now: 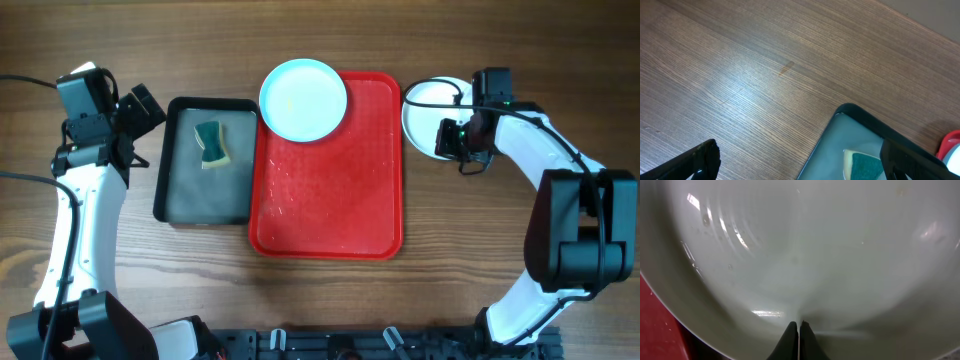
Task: Clean dirty plates on tray and stack at the side
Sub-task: 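Release the plate and move the right gripper back to the tray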
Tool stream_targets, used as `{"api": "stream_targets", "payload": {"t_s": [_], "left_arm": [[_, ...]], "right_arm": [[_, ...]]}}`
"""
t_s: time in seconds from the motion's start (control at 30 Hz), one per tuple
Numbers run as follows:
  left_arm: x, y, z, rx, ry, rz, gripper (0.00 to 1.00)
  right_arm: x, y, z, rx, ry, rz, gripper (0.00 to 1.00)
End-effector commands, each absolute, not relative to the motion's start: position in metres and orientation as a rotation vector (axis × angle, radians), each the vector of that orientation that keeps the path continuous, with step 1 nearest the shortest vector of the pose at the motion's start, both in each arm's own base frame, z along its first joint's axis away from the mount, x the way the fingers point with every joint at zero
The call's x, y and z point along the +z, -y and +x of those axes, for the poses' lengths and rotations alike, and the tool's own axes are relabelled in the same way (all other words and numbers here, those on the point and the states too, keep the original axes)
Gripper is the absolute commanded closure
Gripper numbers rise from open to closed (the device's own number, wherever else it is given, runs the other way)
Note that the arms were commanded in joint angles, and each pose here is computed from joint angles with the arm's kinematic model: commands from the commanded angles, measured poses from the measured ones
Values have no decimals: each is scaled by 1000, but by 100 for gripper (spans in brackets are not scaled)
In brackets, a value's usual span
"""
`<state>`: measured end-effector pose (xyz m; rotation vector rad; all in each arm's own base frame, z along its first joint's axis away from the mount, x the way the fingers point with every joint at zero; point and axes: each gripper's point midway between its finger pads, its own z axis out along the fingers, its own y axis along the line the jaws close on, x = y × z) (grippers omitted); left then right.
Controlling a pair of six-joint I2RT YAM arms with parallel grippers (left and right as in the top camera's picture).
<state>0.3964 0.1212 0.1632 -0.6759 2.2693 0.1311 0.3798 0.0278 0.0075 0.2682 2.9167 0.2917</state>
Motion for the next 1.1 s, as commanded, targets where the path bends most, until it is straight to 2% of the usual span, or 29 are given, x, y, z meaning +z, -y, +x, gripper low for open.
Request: {"api": "stream_targets", "payload": {"t_s": [0.0,0.2,0.37,0.53,0.7,0.8,0.87,0.93,0.97,1.07], "left_arm": [[164,-122,396,134,-2262,-689,0],[164,-122,396,134,-2262,-689,0],[164,-122,396,134,-2262,-689,0],[164,-122,396,134,-2262,-689,0],[164,-122,396,134,-2262,-689,0],[164,-122,396,134,-2262,-689,0],[164,-122,396,134,-2262,-689,0],[164,-122,396,134,-2262,-689,0],[164,-122,396,134,-2262,-689,0],[164,-122,396,134,-2262,-689,0]], "right_arm": [[5,-24,375,258,-2951,266,96],[8,-24,361,256,-3001,276,96],[34,-25,360,263,-2975,270,96],[91,-54,379,433,-2823,133,92],[112,-88,402,465,-2686,-8,87],[122,-127,415,497,-2590,-144,83],[129,-152,424,514,-2515,-222,74],[133,-172,433,499,-2448,-272,71],[132,-182,437,480,-2421,-294,58],[121,-196,448,415,-2389,-315,56]]}}
